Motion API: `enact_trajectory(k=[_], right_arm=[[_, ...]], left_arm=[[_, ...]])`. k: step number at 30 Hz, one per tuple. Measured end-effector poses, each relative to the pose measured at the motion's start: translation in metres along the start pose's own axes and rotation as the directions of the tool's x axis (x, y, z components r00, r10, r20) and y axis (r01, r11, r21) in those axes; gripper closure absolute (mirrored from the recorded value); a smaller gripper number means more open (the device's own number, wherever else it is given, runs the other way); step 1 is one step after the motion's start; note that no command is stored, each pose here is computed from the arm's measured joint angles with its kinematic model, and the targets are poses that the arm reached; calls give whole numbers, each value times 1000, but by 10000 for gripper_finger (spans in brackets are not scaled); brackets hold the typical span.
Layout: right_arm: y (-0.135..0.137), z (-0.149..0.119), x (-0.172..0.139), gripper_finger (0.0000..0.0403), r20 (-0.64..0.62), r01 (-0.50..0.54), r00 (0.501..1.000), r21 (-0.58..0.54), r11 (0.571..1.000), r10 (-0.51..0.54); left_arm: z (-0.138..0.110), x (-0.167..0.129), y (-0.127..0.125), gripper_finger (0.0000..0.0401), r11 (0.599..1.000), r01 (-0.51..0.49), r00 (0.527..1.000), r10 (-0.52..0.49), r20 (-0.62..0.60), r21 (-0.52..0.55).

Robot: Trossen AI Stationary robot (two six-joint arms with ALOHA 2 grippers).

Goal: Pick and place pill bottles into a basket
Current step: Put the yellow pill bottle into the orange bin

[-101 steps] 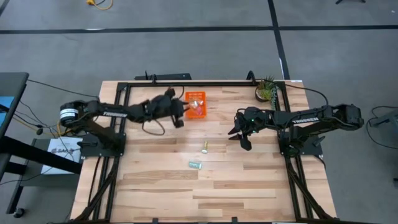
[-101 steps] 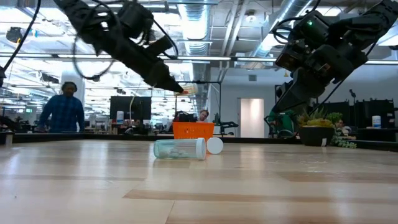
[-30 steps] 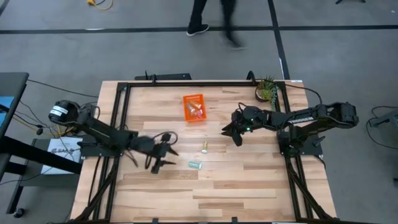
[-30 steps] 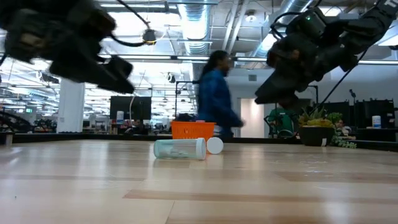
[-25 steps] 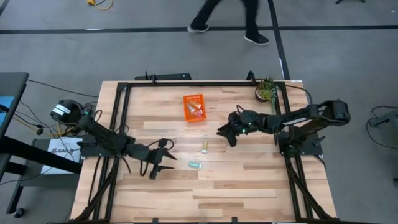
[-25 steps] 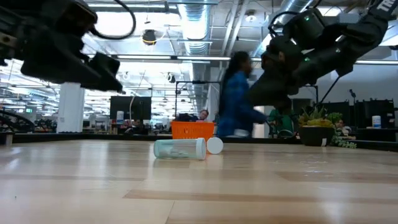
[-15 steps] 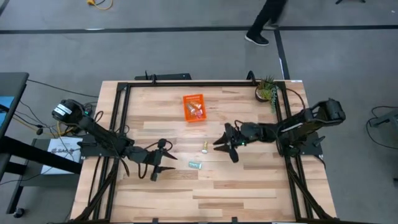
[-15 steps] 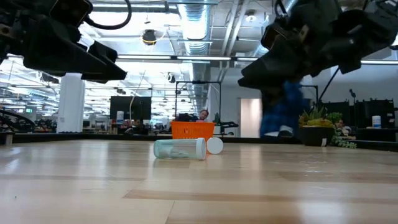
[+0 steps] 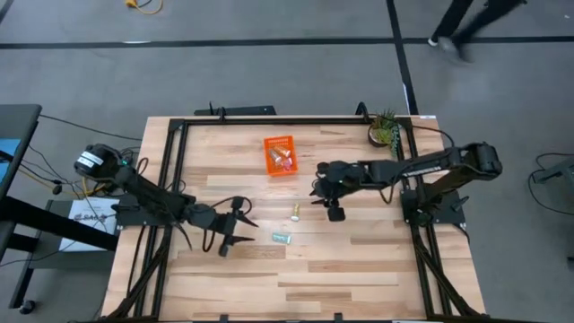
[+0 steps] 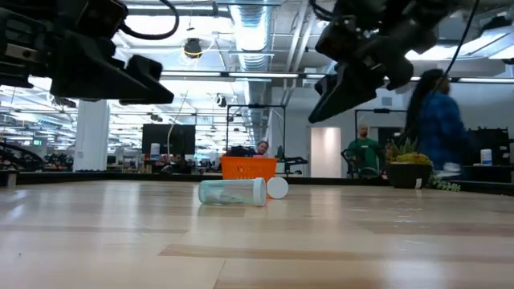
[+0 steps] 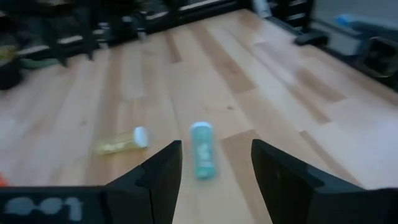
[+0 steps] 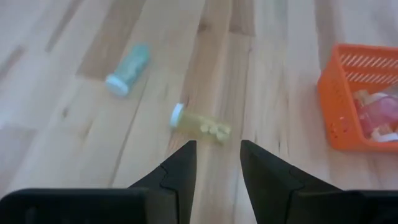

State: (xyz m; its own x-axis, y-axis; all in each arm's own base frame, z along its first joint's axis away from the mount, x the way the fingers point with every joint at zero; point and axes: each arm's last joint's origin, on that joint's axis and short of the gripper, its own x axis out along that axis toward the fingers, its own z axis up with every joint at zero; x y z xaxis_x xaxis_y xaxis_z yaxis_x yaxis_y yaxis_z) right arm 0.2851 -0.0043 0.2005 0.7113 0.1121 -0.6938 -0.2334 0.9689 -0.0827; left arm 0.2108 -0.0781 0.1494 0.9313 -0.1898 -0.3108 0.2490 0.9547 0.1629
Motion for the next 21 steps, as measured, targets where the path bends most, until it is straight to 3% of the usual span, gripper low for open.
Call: enact_trajectory(k=[4,8,13,18,21], right_arm=[[0,13,-7,285,-32,-15,999,-61,998,13],[4,17,-9,285,-36,-29,999,-139,990,24],[8,15,4,285,-63,-32,998,-240,970,17],[8,9,28,285,-148,61,982,-328,943,-115],[7,15,39,285,-189,69,972,-342,937,-141]], left_arm=[[-3,2,14,218,990,136,991,-136,0,-25],[-8,2,28,218,981,194,981,-194,-13,-17],[-10,2,37,218,979,206,979,-206,-10,-9],[-10,2,40,218,981,193,981,-193,-4,-10],[-9,2,40,218,981,194,981,-194,-1,-9]])
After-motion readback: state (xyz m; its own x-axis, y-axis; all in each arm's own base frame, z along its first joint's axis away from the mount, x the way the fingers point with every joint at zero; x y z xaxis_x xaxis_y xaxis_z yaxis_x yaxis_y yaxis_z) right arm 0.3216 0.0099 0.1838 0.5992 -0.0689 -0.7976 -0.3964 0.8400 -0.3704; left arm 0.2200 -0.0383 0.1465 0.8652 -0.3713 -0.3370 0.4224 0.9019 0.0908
